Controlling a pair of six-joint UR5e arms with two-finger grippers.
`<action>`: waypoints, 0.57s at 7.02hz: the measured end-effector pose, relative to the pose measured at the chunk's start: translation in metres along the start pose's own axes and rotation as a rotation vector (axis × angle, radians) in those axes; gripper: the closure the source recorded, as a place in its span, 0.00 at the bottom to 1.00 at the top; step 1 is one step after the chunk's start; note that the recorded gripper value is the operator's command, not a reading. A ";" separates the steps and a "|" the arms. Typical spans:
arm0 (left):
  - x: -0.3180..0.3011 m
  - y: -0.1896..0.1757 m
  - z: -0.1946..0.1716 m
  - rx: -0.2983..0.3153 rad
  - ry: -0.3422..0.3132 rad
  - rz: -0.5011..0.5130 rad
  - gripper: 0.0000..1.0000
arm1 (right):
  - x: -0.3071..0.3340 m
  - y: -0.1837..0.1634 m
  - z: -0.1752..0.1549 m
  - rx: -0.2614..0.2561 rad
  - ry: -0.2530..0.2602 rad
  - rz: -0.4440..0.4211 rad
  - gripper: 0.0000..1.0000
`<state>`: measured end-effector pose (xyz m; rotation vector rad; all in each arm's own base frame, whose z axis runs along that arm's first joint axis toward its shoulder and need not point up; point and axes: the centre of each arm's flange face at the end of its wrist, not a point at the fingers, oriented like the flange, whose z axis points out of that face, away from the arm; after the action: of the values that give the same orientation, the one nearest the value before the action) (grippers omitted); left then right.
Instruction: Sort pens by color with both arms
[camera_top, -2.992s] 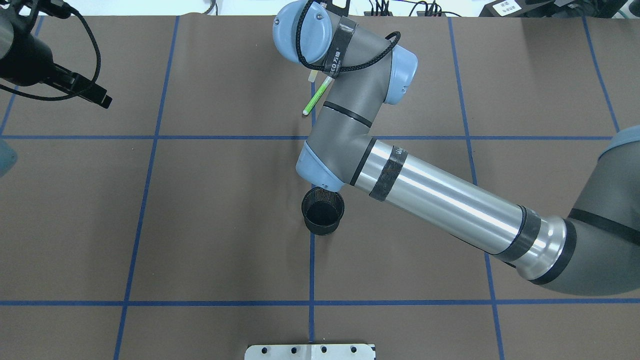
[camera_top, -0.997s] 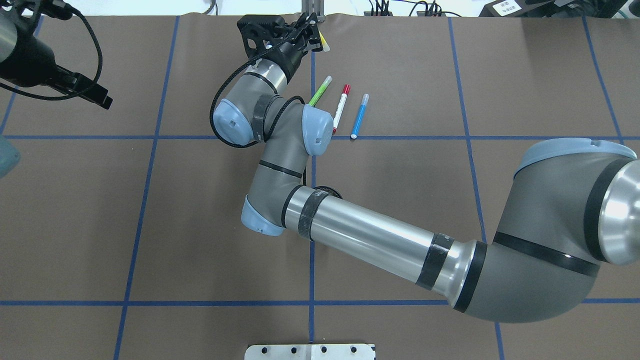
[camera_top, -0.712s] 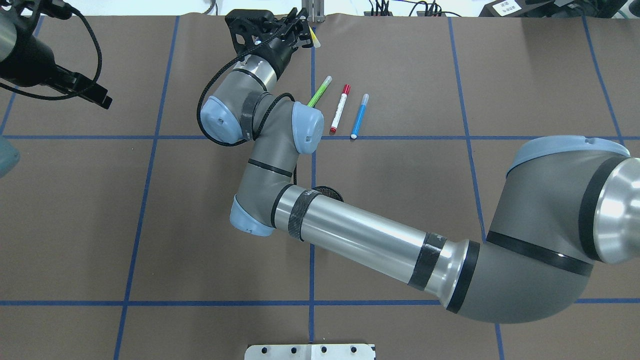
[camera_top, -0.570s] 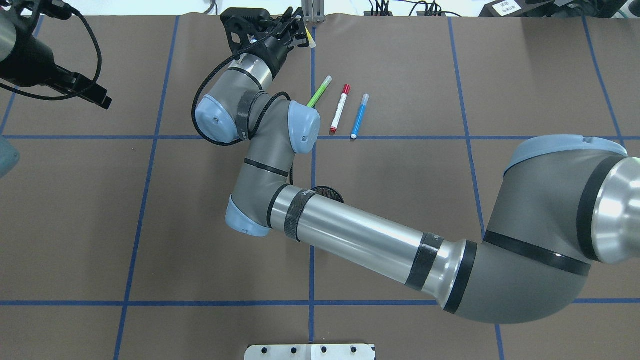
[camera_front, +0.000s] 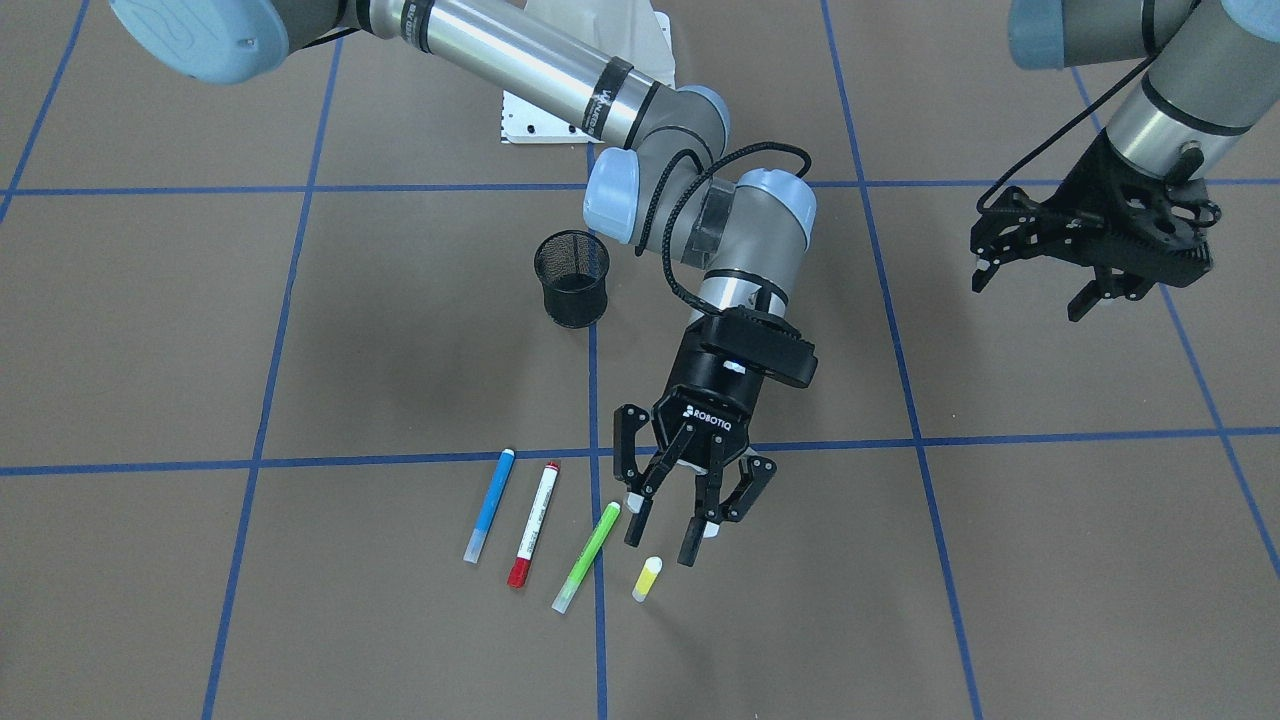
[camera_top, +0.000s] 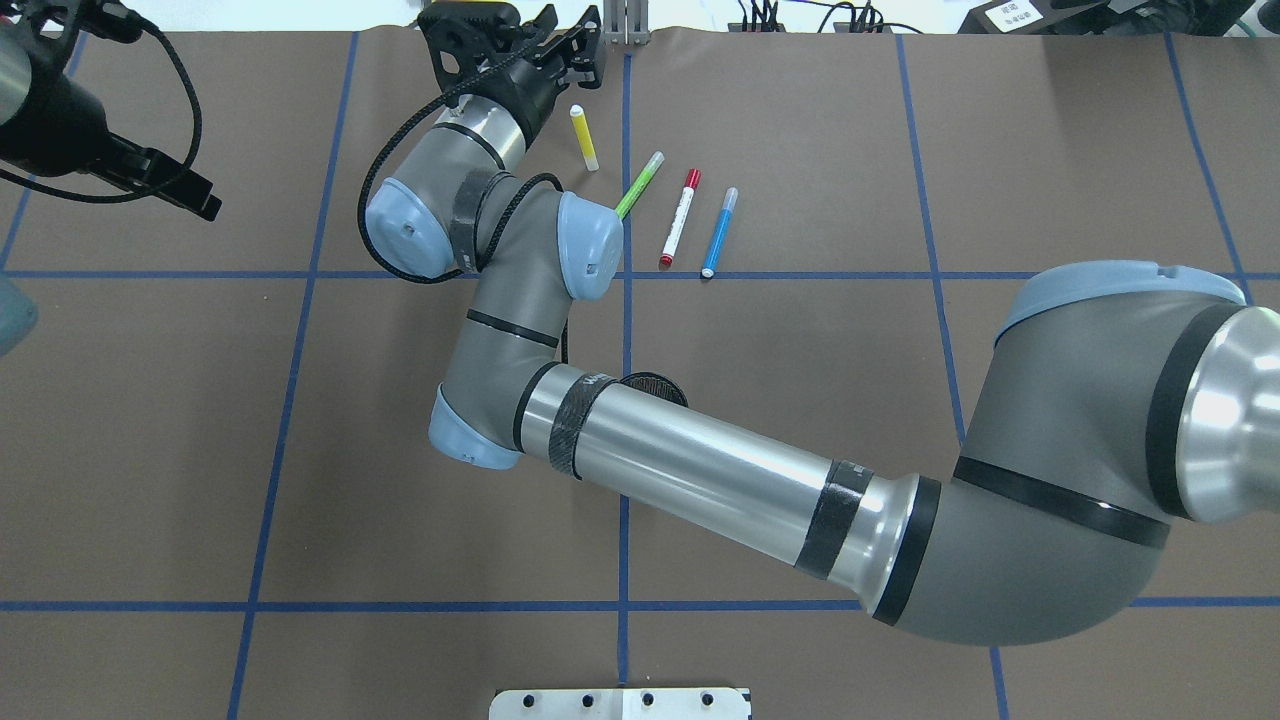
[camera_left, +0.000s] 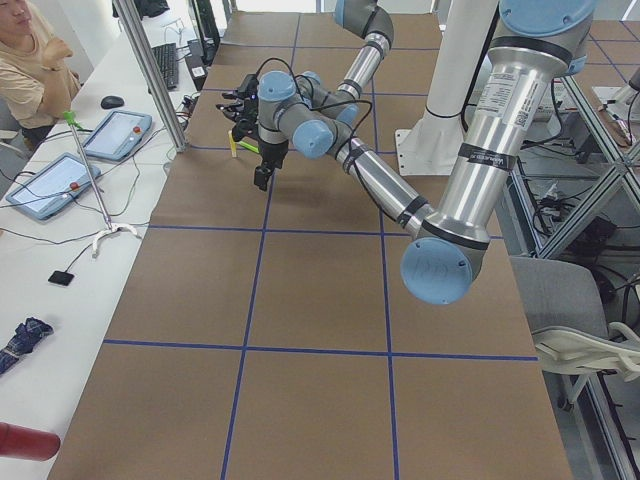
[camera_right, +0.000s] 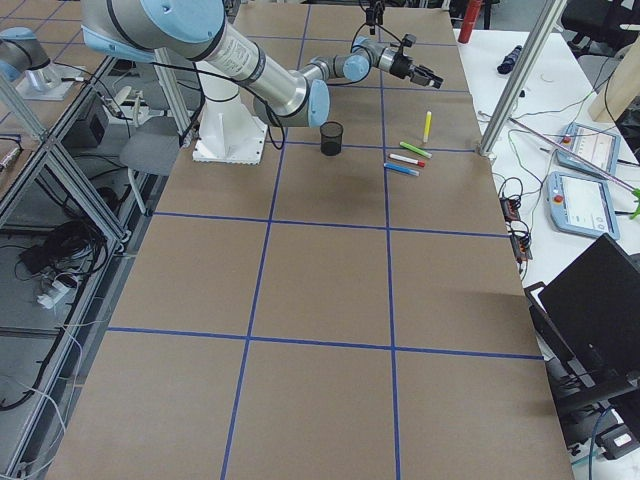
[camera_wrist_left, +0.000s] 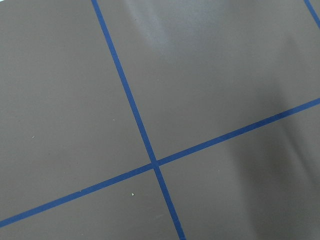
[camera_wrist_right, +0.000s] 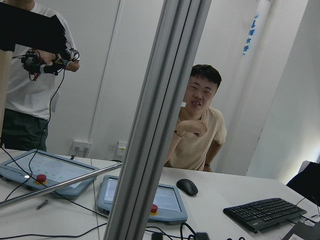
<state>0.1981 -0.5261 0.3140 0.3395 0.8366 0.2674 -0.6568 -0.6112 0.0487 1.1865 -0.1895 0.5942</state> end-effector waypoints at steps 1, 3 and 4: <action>0.000 0.000 0.000 0.001 0.000 0.001 0.01 | -0.002 -0.005 -0.002 0.000 -0.003 -0.003 0.01; 0.001 -0.001 0.000 0.001 0.001 0.002 0.01 | -0.004 -0.011 -0.006 -0.009 -0.011 0.000 0.01; 0.001 -0.001 -0.001 0.001 0.001 0.002 0.01 | -0.005 -0.017 -0.009 -0.020 -0.020 0.012 0.01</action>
<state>0.1983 -0.5266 0.3127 0.3416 0.8371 0.2689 -0.6535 -0.6088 0.0291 1.1731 -0.2192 0.5895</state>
